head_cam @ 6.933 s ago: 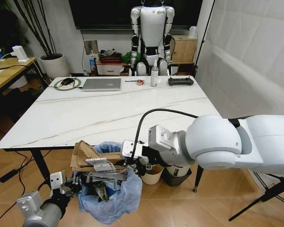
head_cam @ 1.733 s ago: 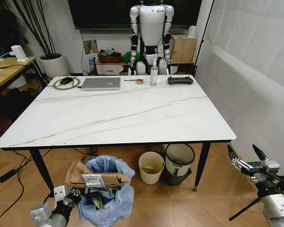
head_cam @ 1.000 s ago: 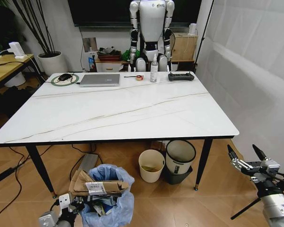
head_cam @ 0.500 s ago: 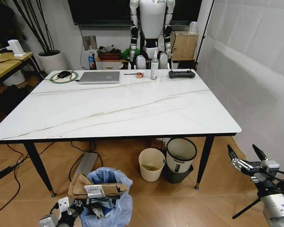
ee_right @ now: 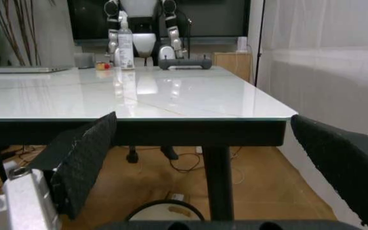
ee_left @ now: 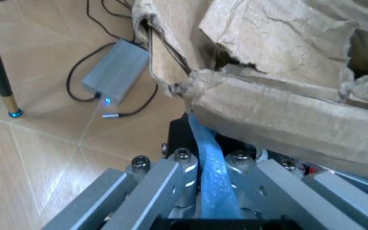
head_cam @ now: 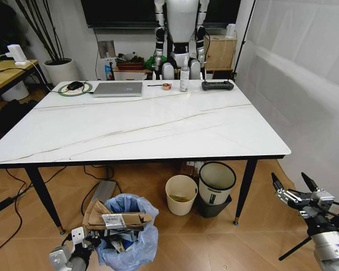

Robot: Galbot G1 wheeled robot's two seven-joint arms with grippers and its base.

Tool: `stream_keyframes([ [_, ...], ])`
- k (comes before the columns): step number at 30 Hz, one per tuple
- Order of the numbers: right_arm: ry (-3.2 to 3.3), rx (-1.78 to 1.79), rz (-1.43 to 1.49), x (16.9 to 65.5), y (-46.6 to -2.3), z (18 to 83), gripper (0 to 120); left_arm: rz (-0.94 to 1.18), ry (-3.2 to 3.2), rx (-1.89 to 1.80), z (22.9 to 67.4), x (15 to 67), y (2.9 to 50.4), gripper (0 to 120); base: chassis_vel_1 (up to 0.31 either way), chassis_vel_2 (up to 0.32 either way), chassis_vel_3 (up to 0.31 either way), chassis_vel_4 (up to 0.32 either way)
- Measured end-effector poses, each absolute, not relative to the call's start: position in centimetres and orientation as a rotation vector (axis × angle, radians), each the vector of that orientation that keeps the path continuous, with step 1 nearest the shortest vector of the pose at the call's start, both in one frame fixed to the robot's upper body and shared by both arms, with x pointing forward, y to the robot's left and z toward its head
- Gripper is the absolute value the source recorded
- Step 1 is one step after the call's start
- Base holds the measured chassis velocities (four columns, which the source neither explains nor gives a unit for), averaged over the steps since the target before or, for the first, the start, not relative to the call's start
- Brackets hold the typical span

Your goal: Pick up the trash bin and place the trash from the table into it.

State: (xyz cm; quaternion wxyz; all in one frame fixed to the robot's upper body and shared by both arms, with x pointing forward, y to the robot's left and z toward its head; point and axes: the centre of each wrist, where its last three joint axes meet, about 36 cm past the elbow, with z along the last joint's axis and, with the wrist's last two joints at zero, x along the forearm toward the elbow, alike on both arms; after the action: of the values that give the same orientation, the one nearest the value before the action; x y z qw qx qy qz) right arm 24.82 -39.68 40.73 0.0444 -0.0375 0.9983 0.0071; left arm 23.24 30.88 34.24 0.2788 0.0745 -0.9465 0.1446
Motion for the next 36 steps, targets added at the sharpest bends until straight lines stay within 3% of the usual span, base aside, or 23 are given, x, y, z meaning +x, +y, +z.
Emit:
stream_keyframes([
  [36, 3.051, -0.115, 0.022, 24.8, -39.7, 40.7, 100, 0.394, -2.522, 0.202, 32.2, 25.5, 31.5, 0, 0.000, 0.000, 0.000, 0.000],
])
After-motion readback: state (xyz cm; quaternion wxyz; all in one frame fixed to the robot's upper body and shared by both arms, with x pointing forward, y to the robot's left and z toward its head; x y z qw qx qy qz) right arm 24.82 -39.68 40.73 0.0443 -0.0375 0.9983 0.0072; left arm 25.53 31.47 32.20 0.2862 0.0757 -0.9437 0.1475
